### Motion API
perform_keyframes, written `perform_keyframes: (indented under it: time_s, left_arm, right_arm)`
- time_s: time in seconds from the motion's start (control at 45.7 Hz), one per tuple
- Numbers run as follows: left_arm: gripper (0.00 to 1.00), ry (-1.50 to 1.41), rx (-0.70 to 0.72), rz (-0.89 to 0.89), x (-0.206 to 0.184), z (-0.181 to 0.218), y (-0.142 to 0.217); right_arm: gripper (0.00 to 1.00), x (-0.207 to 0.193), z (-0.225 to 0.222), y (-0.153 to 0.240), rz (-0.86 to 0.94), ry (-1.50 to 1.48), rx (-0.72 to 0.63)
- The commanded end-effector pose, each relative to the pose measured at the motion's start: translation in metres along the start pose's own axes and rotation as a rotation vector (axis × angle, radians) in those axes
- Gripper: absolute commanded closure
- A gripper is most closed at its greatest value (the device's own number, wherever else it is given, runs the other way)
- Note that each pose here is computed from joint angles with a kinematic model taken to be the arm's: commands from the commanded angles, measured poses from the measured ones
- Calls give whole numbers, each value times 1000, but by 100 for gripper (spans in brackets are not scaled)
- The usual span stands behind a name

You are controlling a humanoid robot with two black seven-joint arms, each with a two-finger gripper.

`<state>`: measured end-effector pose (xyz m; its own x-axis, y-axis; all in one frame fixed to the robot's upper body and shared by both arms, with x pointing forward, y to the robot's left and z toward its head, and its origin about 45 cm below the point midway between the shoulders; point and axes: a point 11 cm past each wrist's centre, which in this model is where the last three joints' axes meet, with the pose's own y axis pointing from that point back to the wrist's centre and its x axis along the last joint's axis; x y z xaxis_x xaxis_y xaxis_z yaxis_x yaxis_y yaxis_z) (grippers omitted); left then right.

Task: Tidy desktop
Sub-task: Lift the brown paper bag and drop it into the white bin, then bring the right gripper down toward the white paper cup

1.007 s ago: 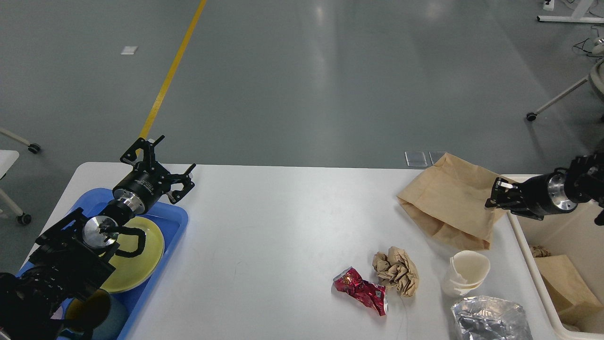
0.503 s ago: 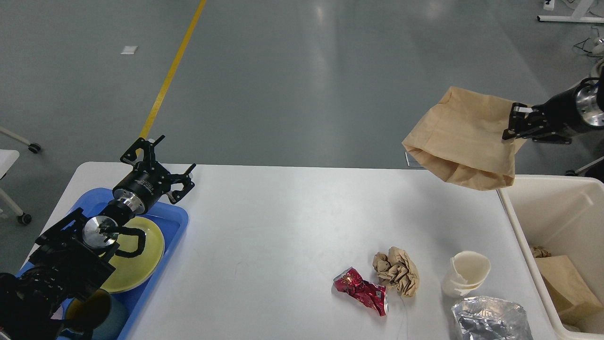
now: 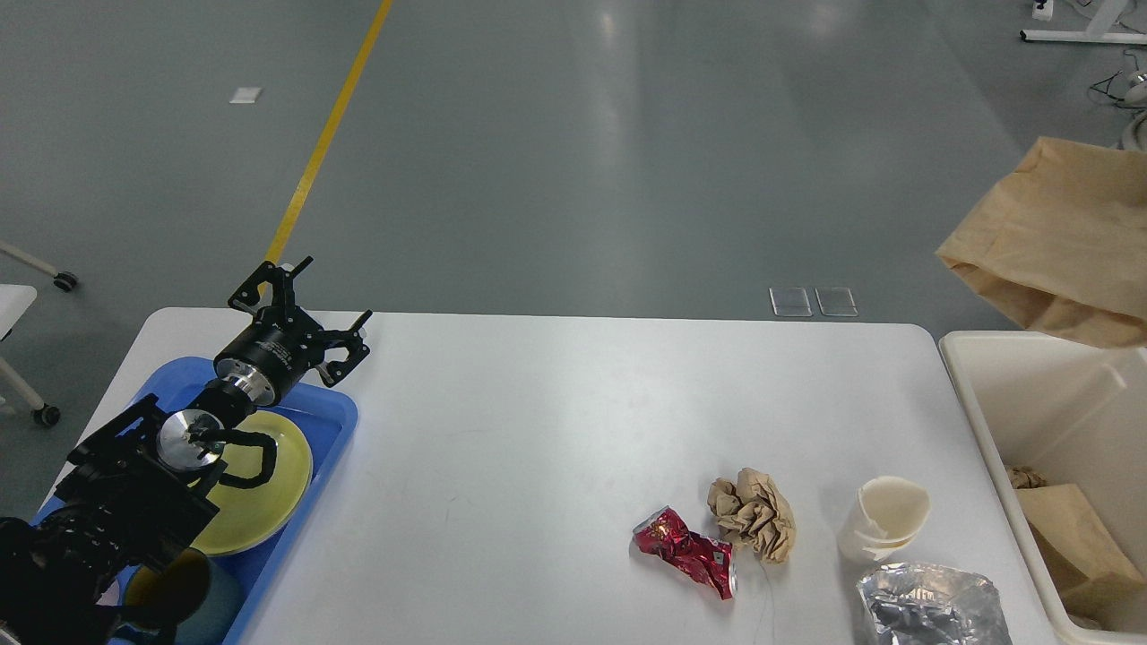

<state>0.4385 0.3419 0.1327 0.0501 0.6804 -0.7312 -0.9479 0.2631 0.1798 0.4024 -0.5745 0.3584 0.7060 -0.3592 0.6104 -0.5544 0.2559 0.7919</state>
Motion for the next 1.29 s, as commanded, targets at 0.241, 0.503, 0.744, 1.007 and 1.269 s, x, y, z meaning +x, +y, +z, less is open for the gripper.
perform_keyframes:
  time_s: [0.241, 0.503, 0.744, 1.007, 1.269]
  left_arm:
    - [4, 0, 0, 0, 0, 0, 0]
    - [4, -1, -1, 1, 0, 1, 0]
    - [4, 0, 0, 0, 0, 0, 0]
    - [4, 0, 0, 0, 0, 0, 0]
    - [4, 0, 0, 0, 0, 0, 0]
  right_arm:
    - [100, -56, 83, -48, 263, 12, -95]
    - [100, -108, 104, -76, 249, -54, -98]
    - [100, -134, 114, -86, 226, -111, -103]
    - [25, -144, 118, -89, 205, -110, -113]
    - [5, -155, 116, -92, 156, -127, -105]
